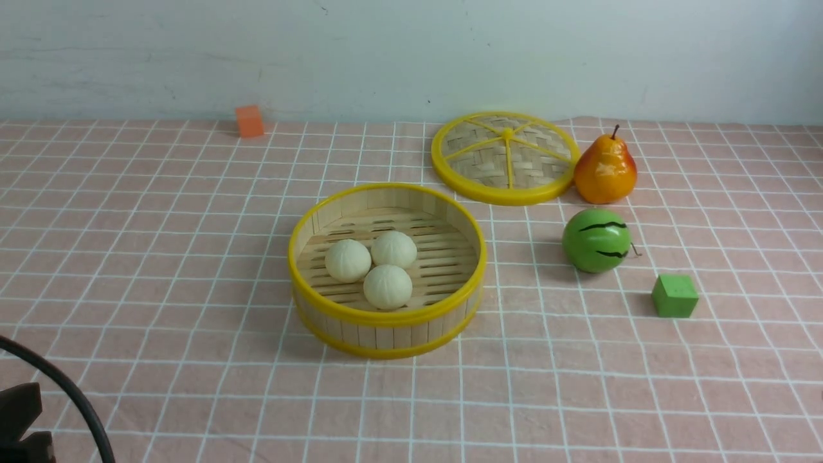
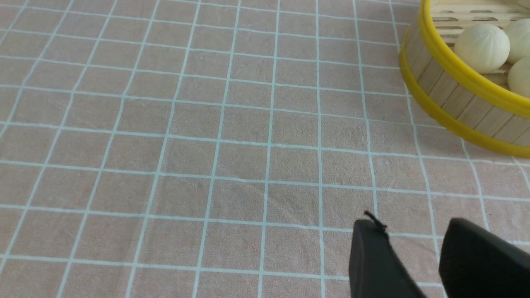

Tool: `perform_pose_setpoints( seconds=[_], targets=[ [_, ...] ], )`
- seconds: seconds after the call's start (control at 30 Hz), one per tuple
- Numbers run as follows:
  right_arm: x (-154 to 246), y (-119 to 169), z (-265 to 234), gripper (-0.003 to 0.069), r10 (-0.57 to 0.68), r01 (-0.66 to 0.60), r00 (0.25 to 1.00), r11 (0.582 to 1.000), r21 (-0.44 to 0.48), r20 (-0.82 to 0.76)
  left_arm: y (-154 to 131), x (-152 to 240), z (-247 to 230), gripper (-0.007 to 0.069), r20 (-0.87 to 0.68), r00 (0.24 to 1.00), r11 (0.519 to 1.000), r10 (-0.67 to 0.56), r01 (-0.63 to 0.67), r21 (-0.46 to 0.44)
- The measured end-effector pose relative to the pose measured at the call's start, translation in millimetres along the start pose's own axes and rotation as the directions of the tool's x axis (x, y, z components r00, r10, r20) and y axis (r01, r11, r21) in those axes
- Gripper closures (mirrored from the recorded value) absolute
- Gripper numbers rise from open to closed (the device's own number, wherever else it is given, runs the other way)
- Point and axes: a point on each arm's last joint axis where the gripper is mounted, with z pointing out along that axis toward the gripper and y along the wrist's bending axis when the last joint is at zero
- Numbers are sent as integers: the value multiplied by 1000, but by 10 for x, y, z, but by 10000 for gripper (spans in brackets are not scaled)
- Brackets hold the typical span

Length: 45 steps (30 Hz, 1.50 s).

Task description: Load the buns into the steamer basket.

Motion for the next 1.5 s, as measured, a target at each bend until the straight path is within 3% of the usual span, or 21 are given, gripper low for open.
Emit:
perform_pose_setpoints(
  seconds=[0.2,0.33,0.47,0.57,0.67,0.8,0.93,1.5],
  targets=[
    [243,-11,50,671,-2,2,1000,1000,3,23,0,0,0,388,0,1000,1000,0,0,0],
    [405,-86,98,670,20,-36,971,998,60,239,1,-1,0,388,1,1000,1000,2,-2,-1],
    [662,-184,163,670,35,-132,840,981,141,541,8,4,0,388,-5,1000,1000,2,-2,-9],
    [873,-237,265,669,12,-236,679,951,202,734,9,6,0,388,-6,1000,1000,2,-2,-10],
    [1037,-276,447,669,35,-329,602,921,209,797,12,8,0,388,-9,1000,1000,2,-2,-14],
    [1124,-297,555,669,129,-407,628,895,183,767,15,10,-1,388,-11,1000,1000,2,-2,-16],
    [1207,-284,635,665,160,-393,723,895,210,672,16,10,-2,388,-10,1000,1000,2,-2,-16],
    [1214,-281,633,656,153,-382,740,897,222,656,17,11,-2,387,-11,1000,1000,2,-2,-17]
  ],
)
